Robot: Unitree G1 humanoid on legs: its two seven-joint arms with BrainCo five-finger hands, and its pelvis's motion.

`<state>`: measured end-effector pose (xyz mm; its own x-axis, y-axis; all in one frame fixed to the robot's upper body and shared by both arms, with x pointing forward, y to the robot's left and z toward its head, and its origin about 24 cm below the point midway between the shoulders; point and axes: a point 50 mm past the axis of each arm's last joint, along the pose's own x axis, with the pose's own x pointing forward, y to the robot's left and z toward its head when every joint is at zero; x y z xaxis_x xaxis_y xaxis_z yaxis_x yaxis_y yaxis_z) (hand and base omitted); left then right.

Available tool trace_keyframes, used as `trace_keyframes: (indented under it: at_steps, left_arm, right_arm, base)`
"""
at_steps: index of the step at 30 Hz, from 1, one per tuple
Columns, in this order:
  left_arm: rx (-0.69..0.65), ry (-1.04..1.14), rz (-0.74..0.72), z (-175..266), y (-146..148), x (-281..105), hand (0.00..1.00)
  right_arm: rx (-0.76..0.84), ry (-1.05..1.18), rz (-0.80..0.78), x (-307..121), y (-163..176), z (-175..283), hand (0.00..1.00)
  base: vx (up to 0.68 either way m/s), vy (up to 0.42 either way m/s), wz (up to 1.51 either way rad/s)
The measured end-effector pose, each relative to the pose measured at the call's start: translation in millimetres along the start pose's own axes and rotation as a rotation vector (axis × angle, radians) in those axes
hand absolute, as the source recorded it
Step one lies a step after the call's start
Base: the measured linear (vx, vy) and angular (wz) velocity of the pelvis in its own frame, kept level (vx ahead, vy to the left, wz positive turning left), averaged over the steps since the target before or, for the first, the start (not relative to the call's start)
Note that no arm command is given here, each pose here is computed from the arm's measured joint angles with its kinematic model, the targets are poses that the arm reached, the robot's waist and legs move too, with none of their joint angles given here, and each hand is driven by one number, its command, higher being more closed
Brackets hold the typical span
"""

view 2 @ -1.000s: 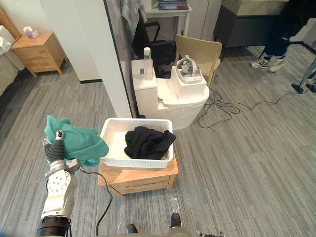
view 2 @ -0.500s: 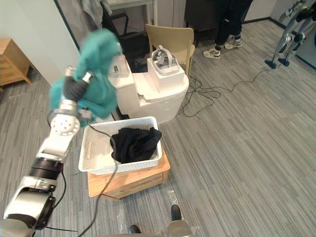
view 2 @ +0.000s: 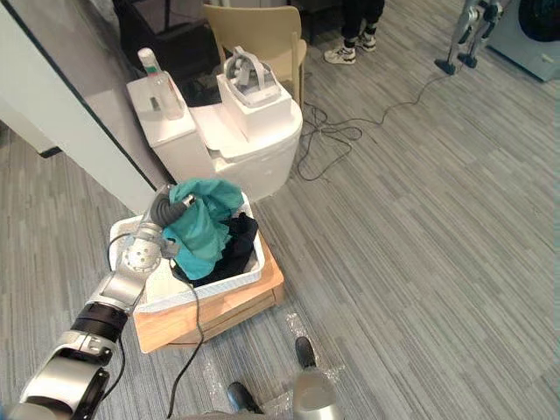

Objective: Tidy the bed and pick cloth on bed and put in laundry

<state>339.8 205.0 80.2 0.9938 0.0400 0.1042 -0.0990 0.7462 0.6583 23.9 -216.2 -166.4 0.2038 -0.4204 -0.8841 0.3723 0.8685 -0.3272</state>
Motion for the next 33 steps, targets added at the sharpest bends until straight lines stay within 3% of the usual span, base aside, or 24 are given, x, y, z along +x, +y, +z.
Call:
trace_keyframes:
  at_steps: [12, 13, 25, 33]
  left_arm:
    - [0.011, 0.140, 0.083, -8.0, 13.7, 23.5, 1.00]
    - [0.017, 0.140, 0.090, -5.4, 15.8, 26.6, 0.00]
    - [-0.057, 0.129, 0.172, 12.7, 30.7, 40.3, 0.00]
    - [-0.086, -0.104, 0.308, 62.5, 57.5, 32.4, 0.00]
  right_arm:
    - [-0.030, -0.168, 0.019, -4.1, 16.5, 35.8, 0.00]
    - [-0.039, -0.187, 0.025, -5.0, 18.6, 39.6, 0.00]
    - [-0.030, -0.308, 0.033, -10.2, 23.6, 67.0, 0.00]
    - [-0.029, -0.353, 0.048, -14.4, 23.6, 73.1, 0.00]
  base:
    - [-0.03, -0.048, -0.06]
    - [-0.08, -0.058, -0.12]
    - [-0.09, -0.069, 0.02]
    - [0.03, -0.051, 0.10]
